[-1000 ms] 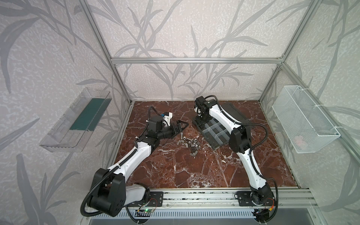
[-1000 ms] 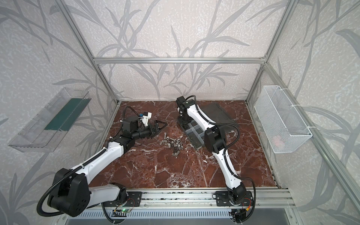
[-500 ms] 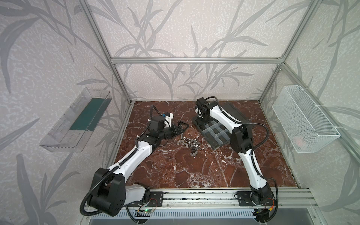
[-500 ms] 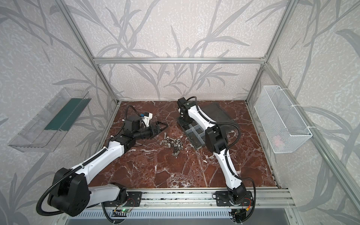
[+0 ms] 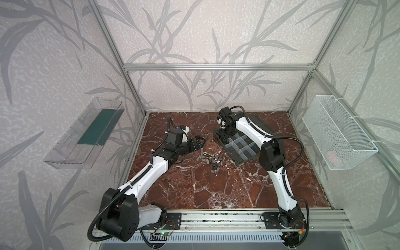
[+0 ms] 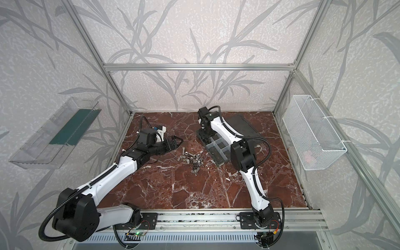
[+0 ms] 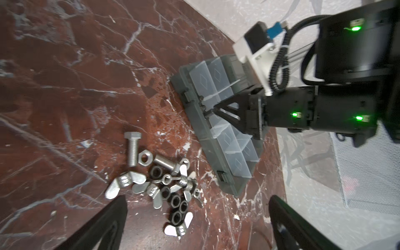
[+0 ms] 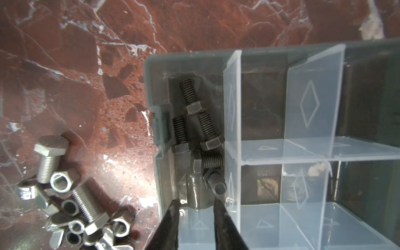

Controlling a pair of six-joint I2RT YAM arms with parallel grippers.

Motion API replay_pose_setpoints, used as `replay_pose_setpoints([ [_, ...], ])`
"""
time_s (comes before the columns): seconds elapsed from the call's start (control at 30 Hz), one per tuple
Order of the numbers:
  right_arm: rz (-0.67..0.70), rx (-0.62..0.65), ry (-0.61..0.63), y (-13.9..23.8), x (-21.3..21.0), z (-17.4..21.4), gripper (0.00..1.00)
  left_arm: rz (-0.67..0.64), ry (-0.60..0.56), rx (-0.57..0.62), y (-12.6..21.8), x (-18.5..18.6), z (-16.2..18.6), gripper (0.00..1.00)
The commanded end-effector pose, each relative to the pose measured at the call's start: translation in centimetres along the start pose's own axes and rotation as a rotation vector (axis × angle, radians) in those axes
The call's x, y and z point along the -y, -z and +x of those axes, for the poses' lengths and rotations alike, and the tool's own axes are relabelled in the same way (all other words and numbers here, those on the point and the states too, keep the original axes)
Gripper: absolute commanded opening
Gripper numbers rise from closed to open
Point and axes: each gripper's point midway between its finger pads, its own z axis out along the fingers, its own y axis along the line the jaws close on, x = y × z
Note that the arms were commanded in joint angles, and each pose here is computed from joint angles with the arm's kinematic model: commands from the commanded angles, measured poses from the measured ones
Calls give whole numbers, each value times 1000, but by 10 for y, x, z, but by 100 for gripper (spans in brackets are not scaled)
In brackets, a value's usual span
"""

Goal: Sort the screws and nuts into containers

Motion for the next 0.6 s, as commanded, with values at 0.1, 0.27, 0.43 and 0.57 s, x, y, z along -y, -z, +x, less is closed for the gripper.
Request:
replay_pose_setpoints([
  [0.1,-56,113,-23,45,-8,-16,34,-213,-124,98,17,-25,-23,100],
  [0.27,-97,153,-32,59,-21,-18,39,-374,-209,90,16,-54,-23,99],
  [0.43,-149,173,-10,64,-53,-16,44,-532,-277,110,30,-76,-31,100],
  [0.57,-167,159,23,60,-76,-11,47,-552,-278,144,36,-78,-36,100],
])
